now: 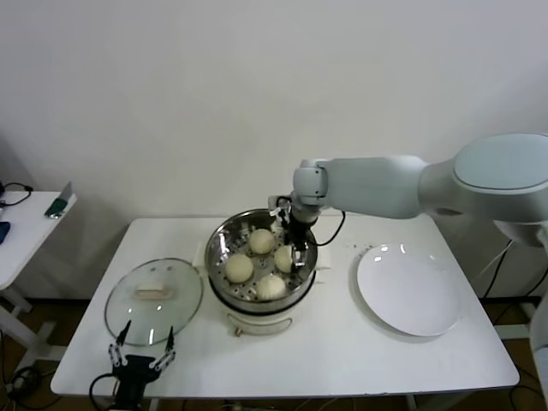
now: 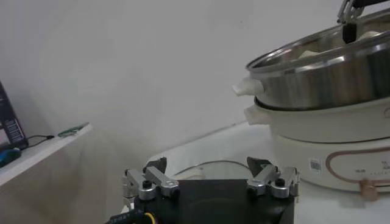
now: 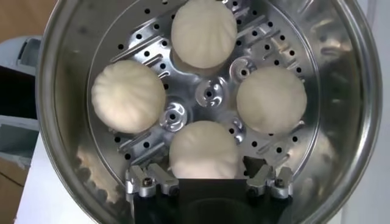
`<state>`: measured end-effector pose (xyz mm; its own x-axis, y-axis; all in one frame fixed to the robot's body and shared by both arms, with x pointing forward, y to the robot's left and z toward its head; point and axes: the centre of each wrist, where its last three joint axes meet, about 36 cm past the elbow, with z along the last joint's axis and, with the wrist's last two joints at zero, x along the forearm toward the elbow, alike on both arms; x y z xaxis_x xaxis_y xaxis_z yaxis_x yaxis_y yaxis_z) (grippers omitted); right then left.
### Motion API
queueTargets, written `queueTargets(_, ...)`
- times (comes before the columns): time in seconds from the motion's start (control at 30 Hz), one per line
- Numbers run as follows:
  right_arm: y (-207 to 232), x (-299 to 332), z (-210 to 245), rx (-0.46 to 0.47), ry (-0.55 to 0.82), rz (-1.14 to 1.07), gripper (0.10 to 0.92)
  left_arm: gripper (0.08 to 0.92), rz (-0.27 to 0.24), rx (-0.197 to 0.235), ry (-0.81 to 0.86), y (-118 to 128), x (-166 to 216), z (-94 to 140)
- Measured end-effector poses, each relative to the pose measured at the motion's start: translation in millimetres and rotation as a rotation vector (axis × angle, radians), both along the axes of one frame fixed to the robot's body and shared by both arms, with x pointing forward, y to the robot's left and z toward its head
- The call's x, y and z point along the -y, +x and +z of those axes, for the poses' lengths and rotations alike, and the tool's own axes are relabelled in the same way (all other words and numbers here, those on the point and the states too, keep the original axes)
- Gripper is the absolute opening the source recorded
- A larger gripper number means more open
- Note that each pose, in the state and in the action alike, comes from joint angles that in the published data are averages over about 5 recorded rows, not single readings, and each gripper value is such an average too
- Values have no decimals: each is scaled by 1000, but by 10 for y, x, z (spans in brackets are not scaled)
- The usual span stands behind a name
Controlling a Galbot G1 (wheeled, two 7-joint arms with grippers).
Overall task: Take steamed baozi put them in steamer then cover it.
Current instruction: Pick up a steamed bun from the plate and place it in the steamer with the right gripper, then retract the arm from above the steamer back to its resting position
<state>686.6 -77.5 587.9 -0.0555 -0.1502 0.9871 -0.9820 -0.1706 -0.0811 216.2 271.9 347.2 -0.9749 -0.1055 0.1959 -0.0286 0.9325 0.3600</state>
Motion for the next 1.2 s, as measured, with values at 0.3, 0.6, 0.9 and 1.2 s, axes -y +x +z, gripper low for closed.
queueTargets(0.3, 46, 85, 215, 4, 28, -13, 823, 823, -1, 3, 1, 17, -1, 4)
queueTargets(0.6, 62, 321, 512, 16, 114, -31, 823, 823, -5, 7, 4, 39, 2, 14)
queueTargets(0.9, 1, 879, 622, 131, 308, -73, 823, 823, 1, 12, 11, 40, 30, 11)
queueTargets(1.2, -284, 1453, 175, 320, 611, -150, 823, 823, 9, 28, 39, 78, -19, 19)
